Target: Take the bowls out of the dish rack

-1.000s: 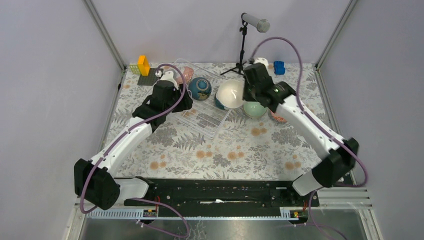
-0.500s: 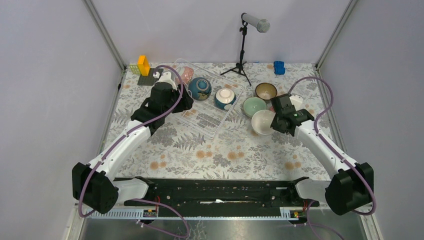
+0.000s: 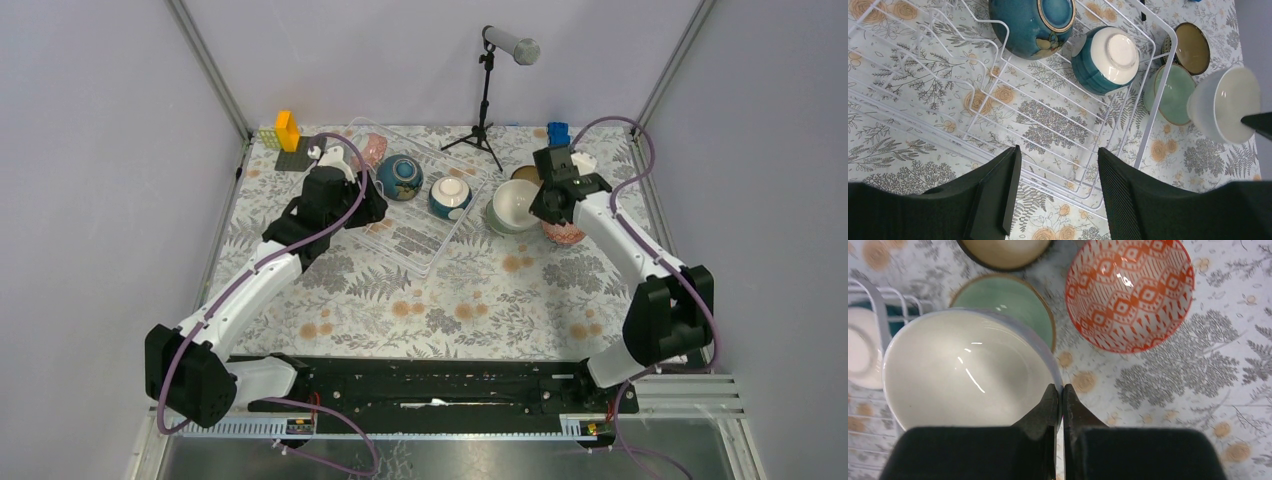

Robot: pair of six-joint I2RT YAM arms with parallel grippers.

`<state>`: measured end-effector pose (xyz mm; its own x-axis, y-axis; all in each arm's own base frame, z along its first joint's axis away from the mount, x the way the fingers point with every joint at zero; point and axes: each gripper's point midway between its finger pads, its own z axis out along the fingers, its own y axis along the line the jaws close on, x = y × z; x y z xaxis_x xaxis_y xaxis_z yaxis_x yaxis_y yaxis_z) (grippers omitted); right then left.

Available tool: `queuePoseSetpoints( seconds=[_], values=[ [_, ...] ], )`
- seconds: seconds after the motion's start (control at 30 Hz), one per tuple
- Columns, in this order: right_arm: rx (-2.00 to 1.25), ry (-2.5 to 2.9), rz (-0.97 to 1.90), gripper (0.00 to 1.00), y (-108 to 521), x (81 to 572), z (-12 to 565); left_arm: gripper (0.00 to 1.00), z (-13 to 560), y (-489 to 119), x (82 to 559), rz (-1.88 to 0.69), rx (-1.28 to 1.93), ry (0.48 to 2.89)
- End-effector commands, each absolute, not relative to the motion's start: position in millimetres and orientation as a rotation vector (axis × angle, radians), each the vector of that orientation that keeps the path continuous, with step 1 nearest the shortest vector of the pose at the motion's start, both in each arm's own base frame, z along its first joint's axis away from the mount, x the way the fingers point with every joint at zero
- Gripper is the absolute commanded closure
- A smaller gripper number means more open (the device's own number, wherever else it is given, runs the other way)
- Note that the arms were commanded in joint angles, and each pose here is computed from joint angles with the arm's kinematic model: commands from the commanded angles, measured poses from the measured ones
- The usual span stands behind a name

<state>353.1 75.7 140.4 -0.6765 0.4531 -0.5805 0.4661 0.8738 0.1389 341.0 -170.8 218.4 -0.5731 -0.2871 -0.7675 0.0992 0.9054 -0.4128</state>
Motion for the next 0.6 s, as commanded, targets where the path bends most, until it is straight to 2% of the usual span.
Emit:
queuePoseSetpoints(
  seconds=[0.0,0.57],
  values=[
    [0.775,2.297,0.043,1.0,74.5,395.1,165.6,0.37,231.7,-172.4,346.5,-0.537,-0.135,2.062],
    [0.91,2.263,-0.047,1.0,29.7,484.4,147.8,0.37,226.3,-175.6,348.7,-0.54,-0.126,2.08]
  ],
)
